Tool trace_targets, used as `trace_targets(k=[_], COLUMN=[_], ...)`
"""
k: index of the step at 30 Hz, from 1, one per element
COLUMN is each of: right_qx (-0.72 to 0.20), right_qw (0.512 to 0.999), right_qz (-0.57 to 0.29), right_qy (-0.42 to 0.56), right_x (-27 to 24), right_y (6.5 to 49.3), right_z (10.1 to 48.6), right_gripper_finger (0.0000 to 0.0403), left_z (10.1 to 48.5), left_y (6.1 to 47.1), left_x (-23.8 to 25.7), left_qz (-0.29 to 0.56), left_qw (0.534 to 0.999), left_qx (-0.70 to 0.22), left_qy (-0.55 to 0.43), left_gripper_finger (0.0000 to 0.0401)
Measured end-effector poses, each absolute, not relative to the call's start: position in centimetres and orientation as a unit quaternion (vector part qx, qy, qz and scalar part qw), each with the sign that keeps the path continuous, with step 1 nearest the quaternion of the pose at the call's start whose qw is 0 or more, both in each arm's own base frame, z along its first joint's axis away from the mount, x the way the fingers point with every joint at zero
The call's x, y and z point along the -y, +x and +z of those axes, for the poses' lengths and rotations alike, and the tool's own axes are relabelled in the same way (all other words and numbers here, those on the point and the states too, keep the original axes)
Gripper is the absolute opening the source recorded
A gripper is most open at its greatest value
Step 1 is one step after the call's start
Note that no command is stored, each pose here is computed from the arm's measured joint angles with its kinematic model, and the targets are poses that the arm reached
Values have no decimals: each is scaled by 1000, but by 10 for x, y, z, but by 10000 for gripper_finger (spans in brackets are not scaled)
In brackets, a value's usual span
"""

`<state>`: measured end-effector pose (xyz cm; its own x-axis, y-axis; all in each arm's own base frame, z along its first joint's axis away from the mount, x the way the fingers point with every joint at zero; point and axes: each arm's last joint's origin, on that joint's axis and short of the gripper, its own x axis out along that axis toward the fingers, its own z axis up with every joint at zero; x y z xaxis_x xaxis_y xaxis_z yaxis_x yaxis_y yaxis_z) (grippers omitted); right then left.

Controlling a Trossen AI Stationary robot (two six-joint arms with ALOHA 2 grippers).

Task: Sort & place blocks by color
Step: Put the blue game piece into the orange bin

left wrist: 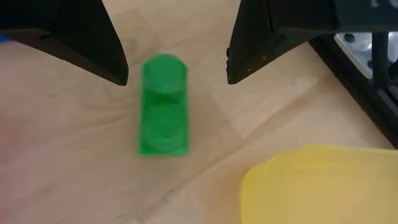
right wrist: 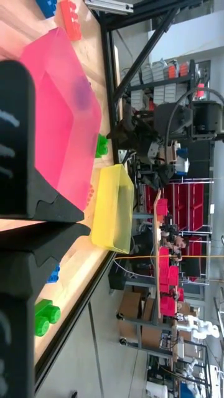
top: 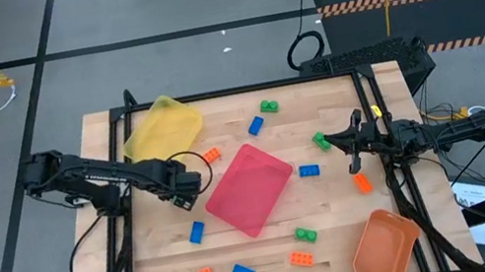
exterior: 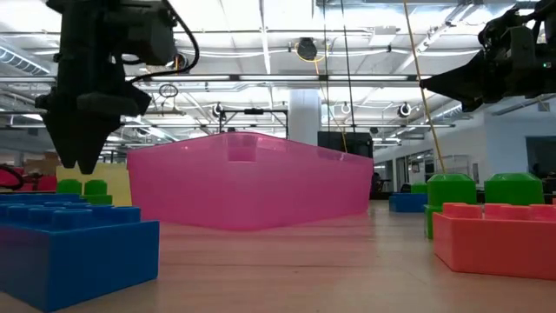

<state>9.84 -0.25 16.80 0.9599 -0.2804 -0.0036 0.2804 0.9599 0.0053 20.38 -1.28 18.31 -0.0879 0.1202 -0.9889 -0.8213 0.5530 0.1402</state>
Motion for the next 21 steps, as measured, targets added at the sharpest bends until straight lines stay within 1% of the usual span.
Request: trace_targets(k=[7, 12, 21], right_qx=[-2, -2, -3], right_qw=[990, 990, 990], right_qz=[-142, -142, -142], right_qy=[1, -5, -8], right_x=[2, 2, 3], right_y=[98, 98, 98], right_z=[168, 168, 168], right_gripper_finger=[0, 0, 0], left_z=[160, 157, 157], left_y=[197, 198, 198], left_x=[13, 14, 14], left_qz=[376, 370, 367], left_qw=[613, 621, 621], left_qx=[-626, -619, -621], left_qy=[-303, -309, -307], left_gripper_finger=[276, 276, 276])
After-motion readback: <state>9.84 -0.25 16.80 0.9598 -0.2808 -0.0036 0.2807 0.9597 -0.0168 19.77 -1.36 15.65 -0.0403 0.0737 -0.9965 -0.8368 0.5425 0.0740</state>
